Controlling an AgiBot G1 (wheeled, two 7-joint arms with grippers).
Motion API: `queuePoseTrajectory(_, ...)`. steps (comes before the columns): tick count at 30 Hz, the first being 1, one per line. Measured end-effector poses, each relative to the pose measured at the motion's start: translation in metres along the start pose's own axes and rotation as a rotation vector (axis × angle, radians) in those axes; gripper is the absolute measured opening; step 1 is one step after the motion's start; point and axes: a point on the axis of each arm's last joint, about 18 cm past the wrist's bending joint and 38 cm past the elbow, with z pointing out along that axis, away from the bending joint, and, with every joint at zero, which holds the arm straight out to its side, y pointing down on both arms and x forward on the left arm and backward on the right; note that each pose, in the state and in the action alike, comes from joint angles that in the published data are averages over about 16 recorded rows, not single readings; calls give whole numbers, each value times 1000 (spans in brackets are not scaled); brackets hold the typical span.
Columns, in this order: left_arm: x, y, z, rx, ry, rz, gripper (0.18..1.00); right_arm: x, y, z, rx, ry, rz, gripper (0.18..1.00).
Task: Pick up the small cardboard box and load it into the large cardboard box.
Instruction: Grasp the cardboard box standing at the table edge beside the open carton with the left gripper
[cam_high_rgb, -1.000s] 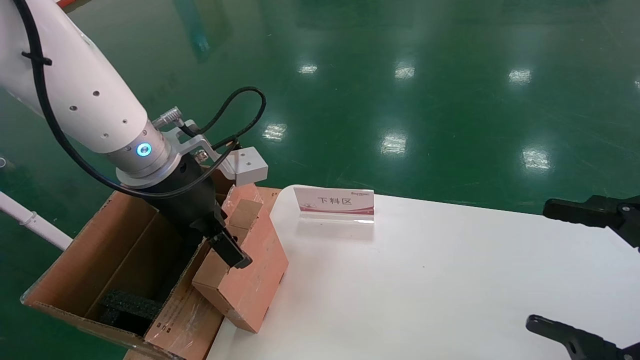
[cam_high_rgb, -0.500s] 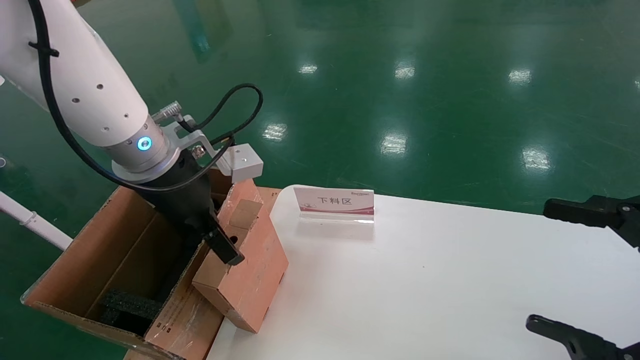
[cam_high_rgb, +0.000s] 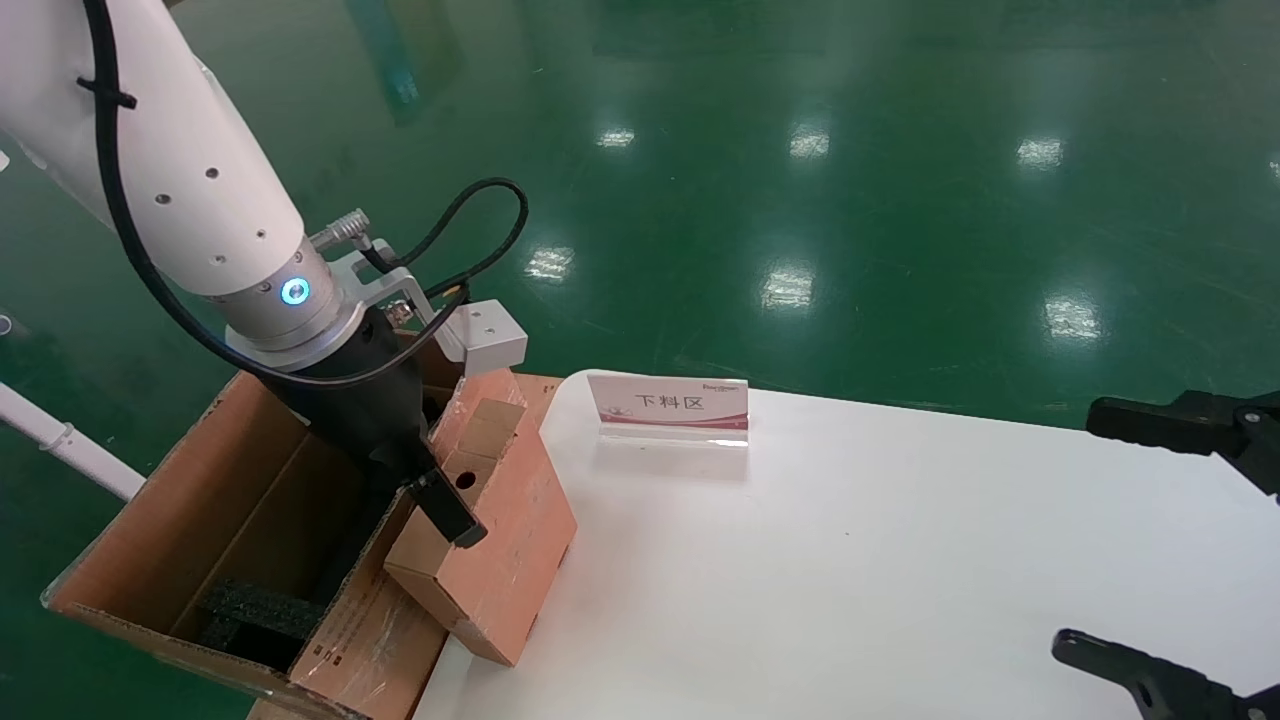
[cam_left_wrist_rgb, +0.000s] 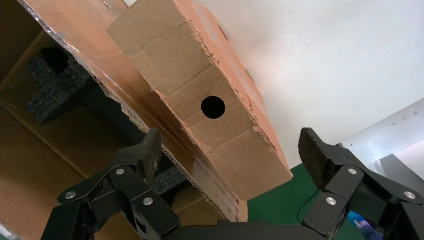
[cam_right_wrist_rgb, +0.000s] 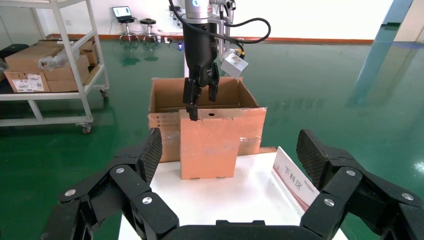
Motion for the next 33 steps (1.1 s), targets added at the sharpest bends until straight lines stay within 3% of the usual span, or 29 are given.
queuePoseTrajectory(33,0,-2,-1,18,-6,-50,1001,0,0,0,0,0,0,1001)
